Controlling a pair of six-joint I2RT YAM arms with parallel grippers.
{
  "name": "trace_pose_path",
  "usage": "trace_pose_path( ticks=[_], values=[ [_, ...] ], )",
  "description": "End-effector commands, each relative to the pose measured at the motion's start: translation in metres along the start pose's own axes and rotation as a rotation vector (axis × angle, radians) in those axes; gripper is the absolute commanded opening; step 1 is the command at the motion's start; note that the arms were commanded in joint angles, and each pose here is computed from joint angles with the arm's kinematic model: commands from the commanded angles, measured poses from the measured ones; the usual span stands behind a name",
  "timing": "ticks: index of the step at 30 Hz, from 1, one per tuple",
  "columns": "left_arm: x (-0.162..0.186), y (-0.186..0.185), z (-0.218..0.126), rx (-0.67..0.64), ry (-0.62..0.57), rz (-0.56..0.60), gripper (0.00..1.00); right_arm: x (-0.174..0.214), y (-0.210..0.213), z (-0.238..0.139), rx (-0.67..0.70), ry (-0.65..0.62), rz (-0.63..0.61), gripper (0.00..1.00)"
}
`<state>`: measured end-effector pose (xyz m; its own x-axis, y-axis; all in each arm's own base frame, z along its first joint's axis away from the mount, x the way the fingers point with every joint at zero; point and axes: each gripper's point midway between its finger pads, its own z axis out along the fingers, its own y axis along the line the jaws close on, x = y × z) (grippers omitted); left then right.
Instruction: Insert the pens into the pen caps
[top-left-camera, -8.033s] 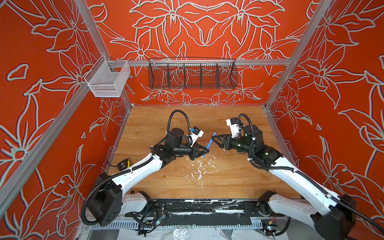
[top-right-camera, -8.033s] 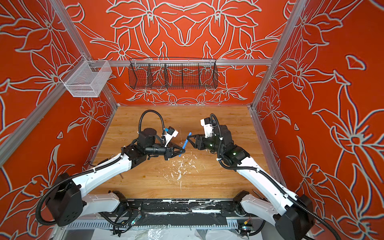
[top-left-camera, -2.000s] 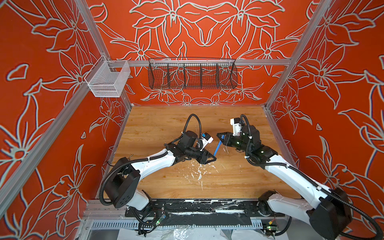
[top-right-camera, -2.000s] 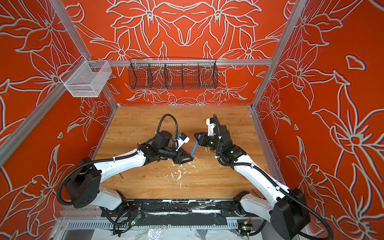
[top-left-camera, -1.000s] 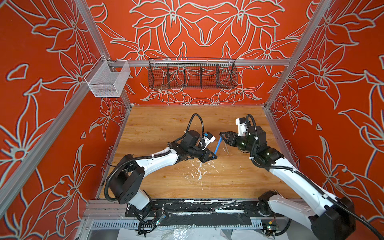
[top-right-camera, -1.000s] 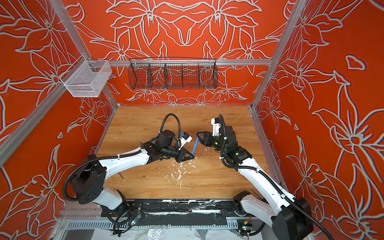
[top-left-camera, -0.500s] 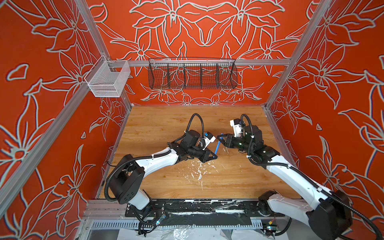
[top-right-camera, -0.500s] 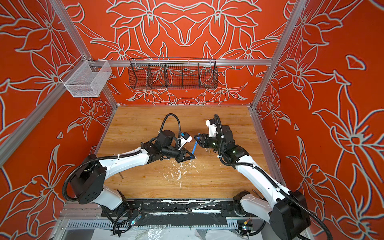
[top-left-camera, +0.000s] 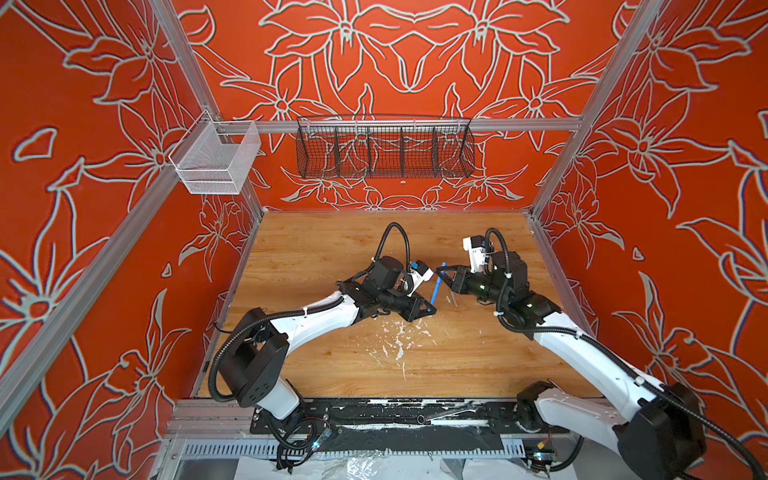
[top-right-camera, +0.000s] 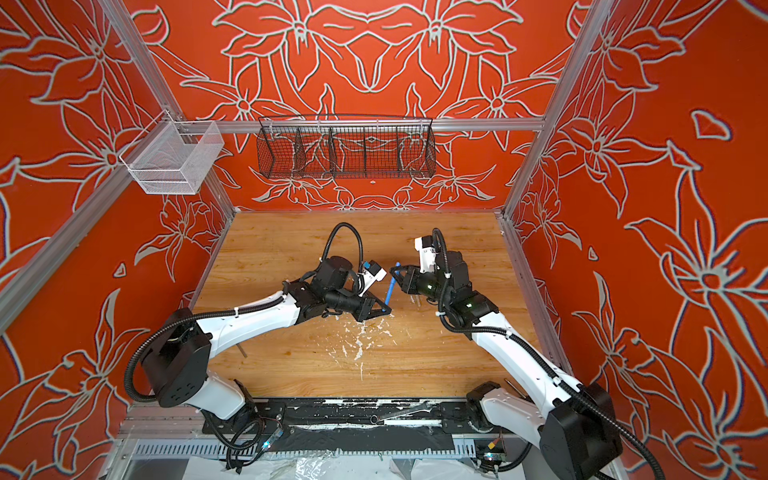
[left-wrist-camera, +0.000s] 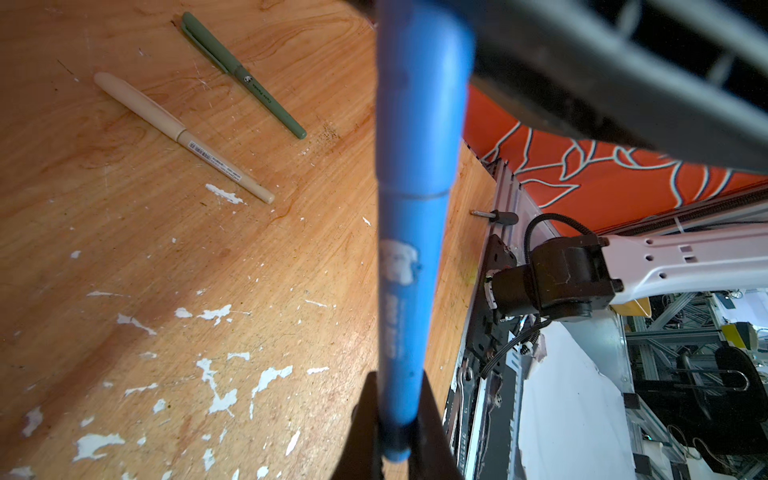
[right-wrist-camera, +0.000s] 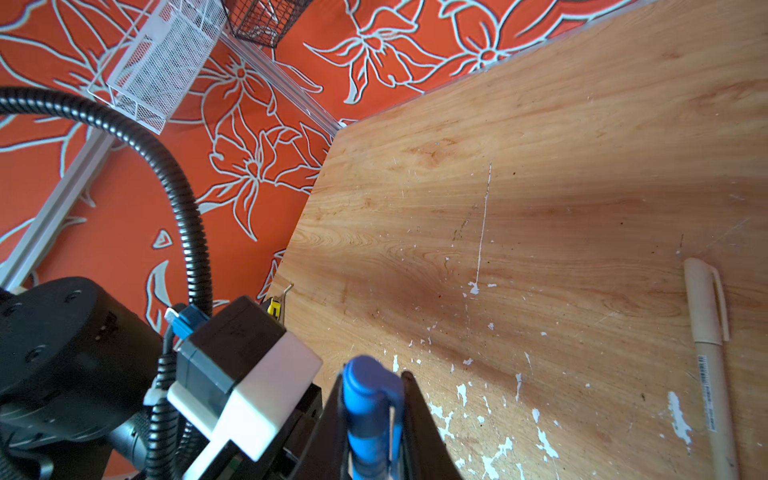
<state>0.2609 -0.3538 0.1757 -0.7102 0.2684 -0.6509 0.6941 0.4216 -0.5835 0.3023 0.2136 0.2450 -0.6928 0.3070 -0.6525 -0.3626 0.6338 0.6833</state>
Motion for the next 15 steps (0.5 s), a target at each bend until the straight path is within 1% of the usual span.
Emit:
trace_pose_path(
  ticks=[1, 4, 8, 12, 15],
  values=[
    [-0.047, 0.003, -0.014, -0.046, -0.139, 0.045, 0.0, 0.023, -0.01, -0.002, 0.015, 0.05, 0.047, 0.0],
    [-0.065, 0.002, -0.02, -0.046, -0.179, 0.059, 0.0, 0.03, -0.015, -0.002, 0.016, 0.048, 0.075, 0.0],
    [-0.086, 0.0, -0.02, -0.035, -0.215, 0.069, 0.0, 0.039, -0.019, 0.0, 0.013, 0.044, 0.104, 0.0],
    [-0.099, 0.001, -0.016, -0.028, -0.242, 0.073, 0.0, 0.051, -0.02, 0.005, 0.015, 0.065, 0.112, 0.0],
    [-0.106, 0.007, -0.016, -0.054, -0.251, 0.07, 0.0, 0.056, -0.021, 0.007, 0.023, 0.071, 0.115, 0.0]
  ],
)
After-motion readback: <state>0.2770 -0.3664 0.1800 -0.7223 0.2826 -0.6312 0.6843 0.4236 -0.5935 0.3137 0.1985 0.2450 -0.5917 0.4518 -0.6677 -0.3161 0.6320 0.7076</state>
